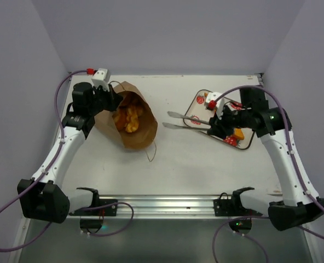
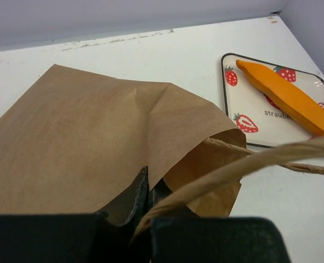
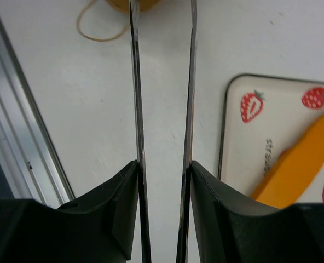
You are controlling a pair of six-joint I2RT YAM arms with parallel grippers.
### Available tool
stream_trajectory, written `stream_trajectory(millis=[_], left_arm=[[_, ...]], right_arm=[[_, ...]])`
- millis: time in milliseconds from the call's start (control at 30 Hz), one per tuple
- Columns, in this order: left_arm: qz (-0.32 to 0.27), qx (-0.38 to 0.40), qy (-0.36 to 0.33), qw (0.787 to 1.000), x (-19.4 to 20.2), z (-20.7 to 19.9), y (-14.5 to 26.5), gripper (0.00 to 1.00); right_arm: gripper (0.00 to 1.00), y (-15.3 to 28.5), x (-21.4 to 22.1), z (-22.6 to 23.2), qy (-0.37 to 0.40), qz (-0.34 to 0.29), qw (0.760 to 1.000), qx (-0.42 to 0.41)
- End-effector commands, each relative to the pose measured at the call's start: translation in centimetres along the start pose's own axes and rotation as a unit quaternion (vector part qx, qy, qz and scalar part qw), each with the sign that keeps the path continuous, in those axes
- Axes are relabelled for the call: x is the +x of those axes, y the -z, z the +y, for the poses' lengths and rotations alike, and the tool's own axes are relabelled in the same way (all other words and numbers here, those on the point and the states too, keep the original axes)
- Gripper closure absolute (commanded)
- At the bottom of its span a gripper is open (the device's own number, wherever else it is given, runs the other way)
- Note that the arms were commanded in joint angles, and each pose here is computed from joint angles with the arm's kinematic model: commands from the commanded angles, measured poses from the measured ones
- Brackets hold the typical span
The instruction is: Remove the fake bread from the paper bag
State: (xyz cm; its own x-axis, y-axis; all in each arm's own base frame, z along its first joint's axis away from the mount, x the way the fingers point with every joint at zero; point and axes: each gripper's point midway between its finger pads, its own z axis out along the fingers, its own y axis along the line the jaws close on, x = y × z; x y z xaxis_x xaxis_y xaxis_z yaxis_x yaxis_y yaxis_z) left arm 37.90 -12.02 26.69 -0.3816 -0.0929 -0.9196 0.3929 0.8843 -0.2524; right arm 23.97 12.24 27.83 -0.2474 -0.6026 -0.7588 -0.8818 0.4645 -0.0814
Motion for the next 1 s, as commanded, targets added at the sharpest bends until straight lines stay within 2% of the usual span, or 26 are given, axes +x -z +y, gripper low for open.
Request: stream_trajectory(millis=[0,67,133,167,200,233,333,567,633,833,967], left_arm=[[-0.025,0.05,0.012,0.998,-2.7,-2.1,-0.3,1.0],[-0.016,0.061,0.021,0.998,-2.3,-2.5,-0.4,1.0],[-0.009,0.06,0.029,0.998,-1.9,-2.5,-0.3,1.0],[-0.008,0.059,0.03,0.998,-1.9,-2.5,-0.3,1.0],[-0.007,0.058,0.031,0.998,-1.8,-2.5,-0.2,1.0],[-0.003,0.055,0.033,0.998,-1.7,-2.4,-0.1,1.0],[0.0,0.046,0.032,0.998,-1.9,-2.2,0.2,1.0],[0.005,0.049,0.032,0.998,-2.1,-2.4,0.3,1.0],[0.009,0.057,0.041,0.998,-1.9,-2.7,0.1,1.0],[0.01,0.07,0.052,0.996,-2.4,-3.3,0.2,1.0],[0.007,0.064,0.044,0.997,-3.2,-3.3,0.6,1.0]], right_arm=[[0.57,-2.0,-3.8,4.3,0.079,-0.044,0.993,-0.07],[0.57,-3.8,-4.8,4.2,0.116,-0.033,0.991,-0.062],[0.57,-6.0,-5.6,6.1,0.171,-0.014,0.982,-0.077],[0.57,-7.0,-5.8,5.0,0.2,0.009,0.979,-0.035],[0.57,-8.5,-5.7,5.1,0.222,0.031,0.974,-0.028],[0.57,-9.5,-6.3,6.5,0.258,0.035,0.965,-0.029],[0.58,-11.6,-6.8,6.0,0.321,0.059,0.945,0.033],[0.57,-12.6,-9.3,4.4,0.389,0.055,0.908,0.147],[0.57,-13.1,-9.8,4.3,0.422,0.067,0.884,0.188],[0.56,-14.9,-9.8,5.8,0.49,0.1,0.84,0.212],[0.55,-14.9,-9.7,5.7,0.498,0.114,0.831,0.22]])
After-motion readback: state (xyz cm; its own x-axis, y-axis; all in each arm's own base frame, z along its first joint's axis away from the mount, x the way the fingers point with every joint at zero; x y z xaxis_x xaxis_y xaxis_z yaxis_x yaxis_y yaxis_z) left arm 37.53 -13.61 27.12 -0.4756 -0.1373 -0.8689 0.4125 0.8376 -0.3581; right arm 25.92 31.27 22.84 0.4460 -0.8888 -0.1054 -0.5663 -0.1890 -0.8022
